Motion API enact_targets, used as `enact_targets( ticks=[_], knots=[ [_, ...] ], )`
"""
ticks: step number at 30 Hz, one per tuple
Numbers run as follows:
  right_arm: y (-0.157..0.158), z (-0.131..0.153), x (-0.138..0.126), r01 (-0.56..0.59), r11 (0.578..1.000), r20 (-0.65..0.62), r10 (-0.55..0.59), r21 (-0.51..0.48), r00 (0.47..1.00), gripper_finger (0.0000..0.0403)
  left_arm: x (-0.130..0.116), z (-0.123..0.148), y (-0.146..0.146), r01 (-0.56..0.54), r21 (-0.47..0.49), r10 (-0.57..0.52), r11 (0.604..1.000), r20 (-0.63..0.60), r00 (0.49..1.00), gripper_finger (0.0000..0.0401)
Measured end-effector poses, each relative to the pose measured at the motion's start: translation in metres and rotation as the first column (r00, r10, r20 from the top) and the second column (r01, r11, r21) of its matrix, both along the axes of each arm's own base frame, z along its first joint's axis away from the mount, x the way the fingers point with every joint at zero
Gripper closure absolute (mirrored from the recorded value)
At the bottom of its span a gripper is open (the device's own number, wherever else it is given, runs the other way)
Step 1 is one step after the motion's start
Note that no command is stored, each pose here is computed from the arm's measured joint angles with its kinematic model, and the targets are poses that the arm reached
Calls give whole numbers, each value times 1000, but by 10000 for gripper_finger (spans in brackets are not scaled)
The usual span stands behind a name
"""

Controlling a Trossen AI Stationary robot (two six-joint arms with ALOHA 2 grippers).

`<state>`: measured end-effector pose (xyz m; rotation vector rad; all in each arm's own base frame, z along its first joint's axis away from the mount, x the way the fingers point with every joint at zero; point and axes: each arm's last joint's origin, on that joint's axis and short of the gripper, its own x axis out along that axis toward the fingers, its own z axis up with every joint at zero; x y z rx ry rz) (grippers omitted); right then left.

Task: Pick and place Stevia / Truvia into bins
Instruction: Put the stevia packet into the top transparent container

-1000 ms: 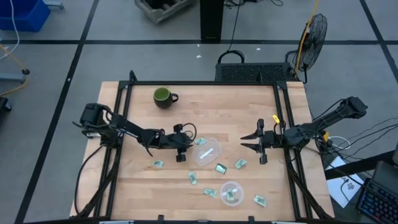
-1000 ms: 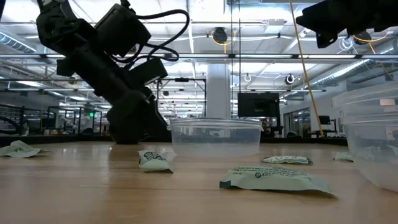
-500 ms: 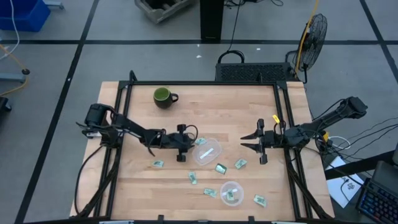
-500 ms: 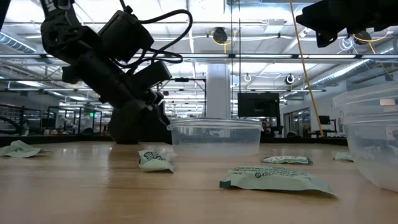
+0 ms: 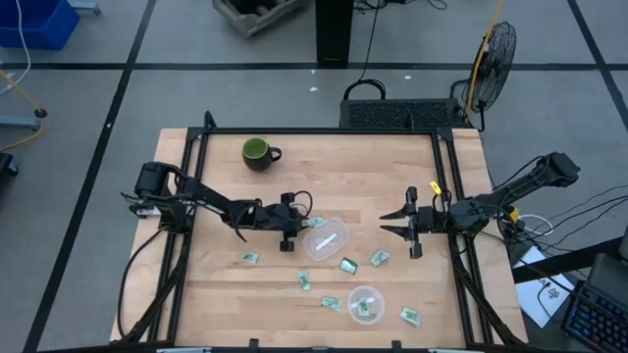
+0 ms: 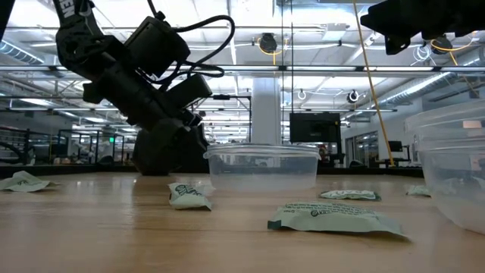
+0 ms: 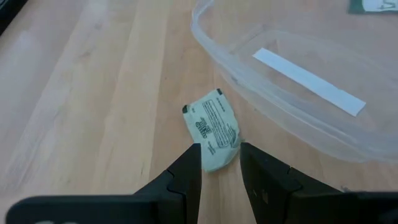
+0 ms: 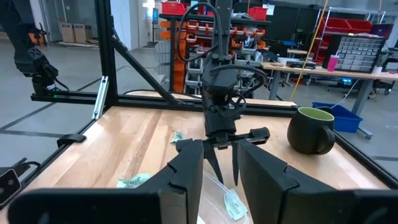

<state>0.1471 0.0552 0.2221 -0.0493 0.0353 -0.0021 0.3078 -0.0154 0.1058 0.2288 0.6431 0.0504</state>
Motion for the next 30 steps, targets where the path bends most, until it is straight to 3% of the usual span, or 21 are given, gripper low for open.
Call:
enact_targets(
  ticks=[19,30],
  knots=[
    [0,3,0,0,1000,33,0,-1,999,307,1,-11,0,-12,-17,11,1000,-19,1000,284],
    [0,3,0,-1,1000,33,1,-6,999,307,15,-18,-1,-14,-1,14,1000,-12,1000,284]
  ],
)
